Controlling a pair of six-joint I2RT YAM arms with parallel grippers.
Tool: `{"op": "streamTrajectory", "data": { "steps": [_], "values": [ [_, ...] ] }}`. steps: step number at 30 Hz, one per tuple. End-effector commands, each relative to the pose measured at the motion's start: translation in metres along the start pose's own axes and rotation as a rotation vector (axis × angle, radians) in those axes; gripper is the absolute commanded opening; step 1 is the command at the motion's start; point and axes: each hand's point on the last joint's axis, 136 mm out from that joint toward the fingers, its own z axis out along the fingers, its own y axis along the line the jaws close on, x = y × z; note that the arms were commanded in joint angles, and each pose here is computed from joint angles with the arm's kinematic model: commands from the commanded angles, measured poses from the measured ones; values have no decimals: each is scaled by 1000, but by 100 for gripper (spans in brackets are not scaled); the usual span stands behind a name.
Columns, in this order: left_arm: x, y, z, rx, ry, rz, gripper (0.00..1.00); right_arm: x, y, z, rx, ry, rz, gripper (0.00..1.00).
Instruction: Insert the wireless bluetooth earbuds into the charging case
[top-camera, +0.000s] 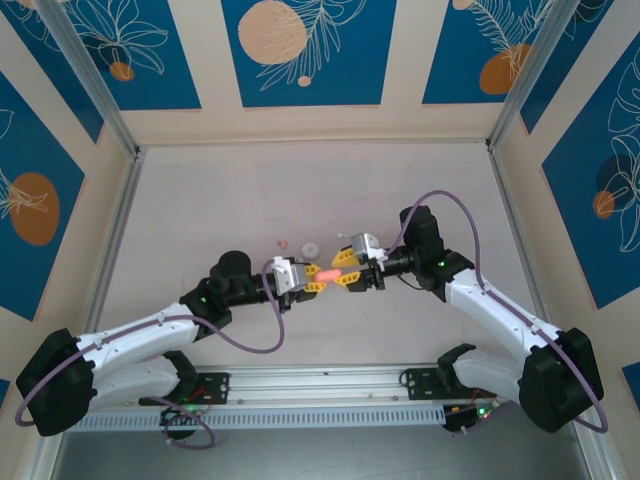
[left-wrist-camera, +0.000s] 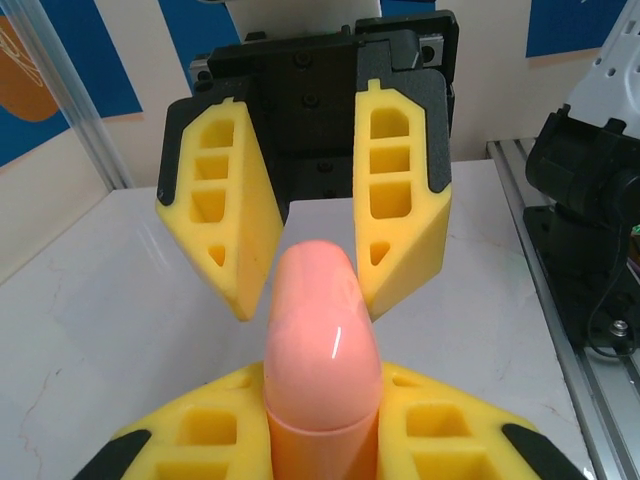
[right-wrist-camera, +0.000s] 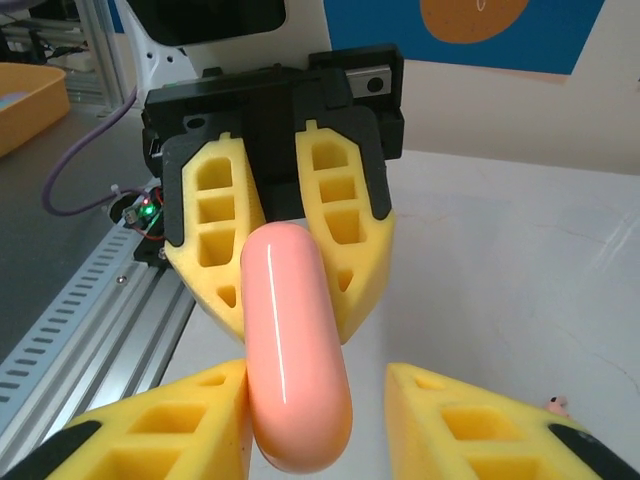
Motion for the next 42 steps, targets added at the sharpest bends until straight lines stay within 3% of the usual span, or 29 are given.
{"op": "streamTrajectory", "data": {
  "steps": [1,17,31,36,42],
  "values": [
    [-5,-20,1,105,-17,26,20,-7,-19,-9,97,-10,-36,38],
    [0,-15,3,77,-4,11,19,-6,-20,-16,133,-17,-17,41],
    [32,24,-2,-109,-10,-149,17,-22,-21,-24,156,-37,88,47],
    [52,45,-9,-204,23,-226,16,-8,-53,-32,330,61,344,47],
    [73,55,-20,-296,89,-283,16,58,-100,-62,702,328,874,46]
  ]
}}
